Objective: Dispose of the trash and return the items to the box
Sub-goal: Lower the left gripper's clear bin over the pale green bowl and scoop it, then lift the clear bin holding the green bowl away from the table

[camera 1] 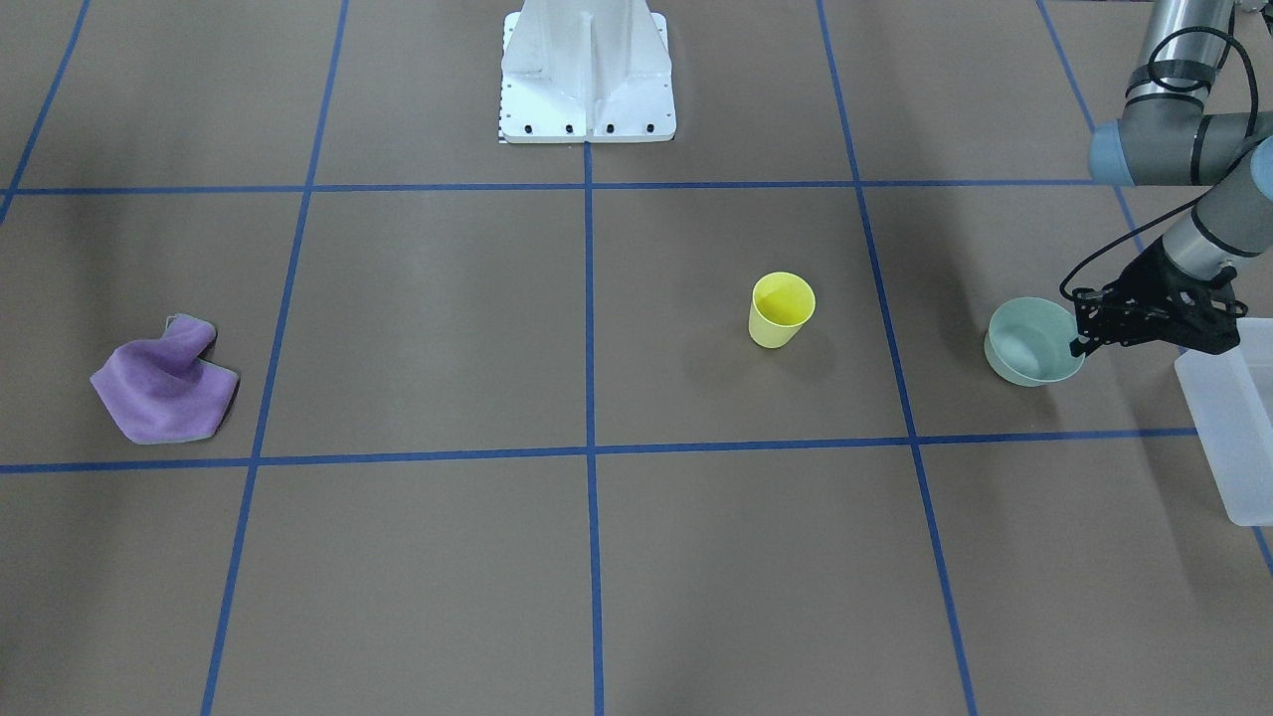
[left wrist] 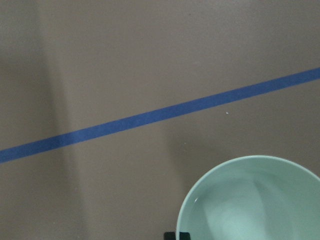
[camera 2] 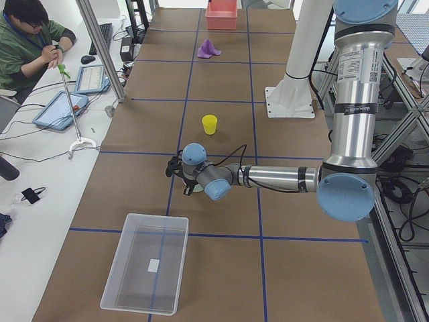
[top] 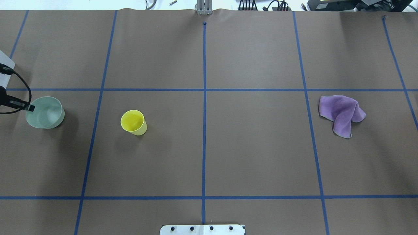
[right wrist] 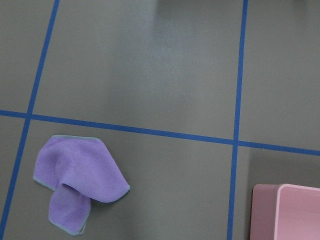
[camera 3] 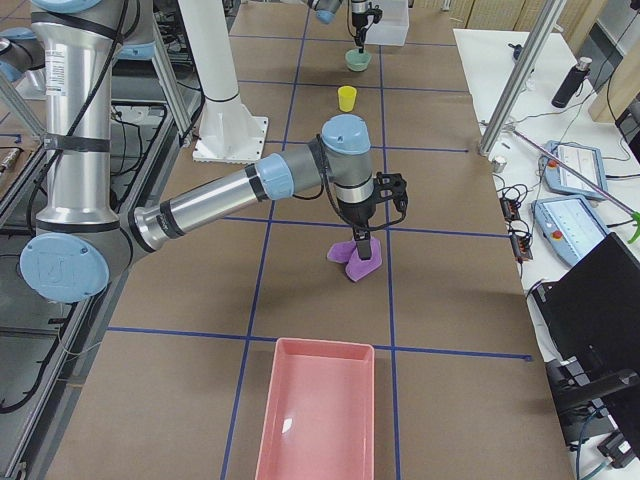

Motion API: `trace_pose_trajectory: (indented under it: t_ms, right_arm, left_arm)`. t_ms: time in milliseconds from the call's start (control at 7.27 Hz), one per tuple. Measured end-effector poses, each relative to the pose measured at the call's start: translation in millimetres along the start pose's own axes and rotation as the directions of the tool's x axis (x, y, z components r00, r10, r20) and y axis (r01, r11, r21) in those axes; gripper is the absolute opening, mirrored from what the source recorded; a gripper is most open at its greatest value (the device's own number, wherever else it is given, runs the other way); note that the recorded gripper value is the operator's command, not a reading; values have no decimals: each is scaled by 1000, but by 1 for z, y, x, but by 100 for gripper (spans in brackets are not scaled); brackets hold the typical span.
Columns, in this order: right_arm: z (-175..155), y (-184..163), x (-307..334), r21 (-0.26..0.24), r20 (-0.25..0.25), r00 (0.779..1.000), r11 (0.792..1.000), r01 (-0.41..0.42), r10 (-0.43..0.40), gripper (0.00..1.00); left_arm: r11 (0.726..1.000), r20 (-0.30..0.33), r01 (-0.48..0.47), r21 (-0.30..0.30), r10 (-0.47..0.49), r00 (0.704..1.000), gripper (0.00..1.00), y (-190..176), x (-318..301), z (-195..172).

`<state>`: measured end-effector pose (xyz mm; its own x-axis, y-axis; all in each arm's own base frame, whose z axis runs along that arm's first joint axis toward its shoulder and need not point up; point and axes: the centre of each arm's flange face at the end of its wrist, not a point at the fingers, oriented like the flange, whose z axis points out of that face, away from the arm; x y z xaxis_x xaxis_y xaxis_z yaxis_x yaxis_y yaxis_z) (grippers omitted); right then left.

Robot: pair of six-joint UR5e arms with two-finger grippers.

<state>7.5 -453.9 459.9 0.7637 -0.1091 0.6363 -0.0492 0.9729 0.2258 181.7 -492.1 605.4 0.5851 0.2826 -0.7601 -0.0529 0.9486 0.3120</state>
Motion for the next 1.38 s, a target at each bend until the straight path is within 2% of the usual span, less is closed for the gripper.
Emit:
trace_pose_trajectory:
  t_ms: [275, 412, 688, 962, 1100, 1375]
  right_arm:
    - [2, 0, -2, -4, 1, 1000, 1000, 4, -4, 100]
    - [4, 0, -3, -8, 2, 1000, 1000, 7, -7, 100]
    - [6, 0, -6, -14, 4, 1000, 1000, 13, -13, 100]
    - [10, 1, -9, -21, 6, 1000, 1000, 18, -18, 100]
    - [11, 1, -10, -23, 7, 1000, 1000, 21, -20, 100]
    - [13, 1, -12, -27, 9, 1000, 999, 26, -26, 100]
  left_arm:
    - [997, -44, 59, 44, -57, 997, 0, -11, -29, -48]
    - [995, -35, 75, 61, -73, 997, 0, -16, -47, -67]
    - [997, 45, 46, 59, -48, 998, 0, -47, -91, -116]
    - [1000, 115, -17, -4, 17, 993, 0, -80, -155, -163]
    - [999, 146, -26, -30, 30, 989, 0, -88, -190, -168]
    - [998, 241, -33, -60, 46, 969, 0, -86, -253, -148]
